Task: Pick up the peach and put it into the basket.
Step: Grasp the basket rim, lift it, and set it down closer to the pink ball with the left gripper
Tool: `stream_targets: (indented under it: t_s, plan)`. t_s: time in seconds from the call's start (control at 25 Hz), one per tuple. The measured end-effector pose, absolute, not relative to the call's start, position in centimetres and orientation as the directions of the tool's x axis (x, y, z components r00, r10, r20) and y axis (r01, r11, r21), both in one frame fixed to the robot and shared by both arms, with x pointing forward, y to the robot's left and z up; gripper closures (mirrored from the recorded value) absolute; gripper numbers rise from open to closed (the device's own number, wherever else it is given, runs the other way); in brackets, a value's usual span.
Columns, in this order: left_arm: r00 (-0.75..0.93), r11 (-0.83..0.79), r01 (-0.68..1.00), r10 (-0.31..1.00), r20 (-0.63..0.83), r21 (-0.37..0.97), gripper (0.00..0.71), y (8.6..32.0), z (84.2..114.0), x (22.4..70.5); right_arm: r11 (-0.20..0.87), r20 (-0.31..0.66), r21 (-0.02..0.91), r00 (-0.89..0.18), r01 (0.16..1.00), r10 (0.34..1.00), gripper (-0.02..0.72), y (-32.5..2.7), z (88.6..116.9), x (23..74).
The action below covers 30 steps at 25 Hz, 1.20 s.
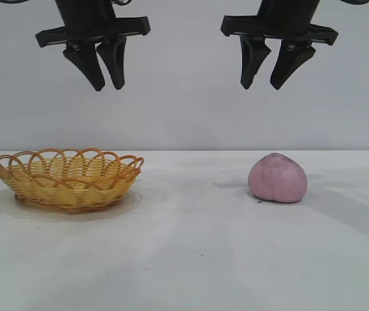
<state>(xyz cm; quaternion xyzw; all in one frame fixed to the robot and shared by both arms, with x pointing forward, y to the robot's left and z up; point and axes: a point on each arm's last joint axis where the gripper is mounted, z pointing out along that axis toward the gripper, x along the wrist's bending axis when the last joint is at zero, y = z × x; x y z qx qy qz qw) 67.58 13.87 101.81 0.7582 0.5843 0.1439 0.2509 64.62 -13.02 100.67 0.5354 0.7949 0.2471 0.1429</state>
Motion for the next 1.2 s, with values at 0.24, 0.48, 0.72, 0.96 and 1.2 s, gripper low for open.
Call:
stream_targets:
  t_s: [0.24, 0.48, 0.72, 0.96, 1.2]
  plan:
    - [0.276, -0.192, 0.816, 0.958, -0.075, 0.546, 0.436, 13.9, 101.8, 67.6, 0.305, 0.037, 0.544, -0.386, 0.782, 0.922, 0.321, -13.0, 100.7, 64.6]
    - [0.291, -0.223, 0.837, 0.955, -0.062, 0.5, 0.436, 14.2, 101.5, 67.2, 0.311, 0.038, 0.522, -0.386, 0.794, 0.922, 0.321, -13.1, 100.5, 64.4]
    - [0.247, -0.146, 0.893, 0.95, -0.191, 0.427, 0.436, 19.7, 101.1, 67.6, 0.315, 0.039, 0.471, -0.376, 0.824, 0.926, 0.321, -13.8, 100.3, 64.2]
    - [0.236, -0.159, 0.942, 0.94, -0.247, 0.295, 0.436, 26.2, 98.5, 66.0, 0.28, 0.057, 0.438, -0.338, 0.854, 0.94, 0.321, -15.4, 100.1, 64.5]
    - [0.225, -0.176, 0.961, 0.946, -0.232, 0.214, 0.436, 26.6, 95.3, 65.3, 0.274, 0.088, 0.436, -0.343, 0.857, 0.935, 0.321, -15.3, 100.1, 64.4]
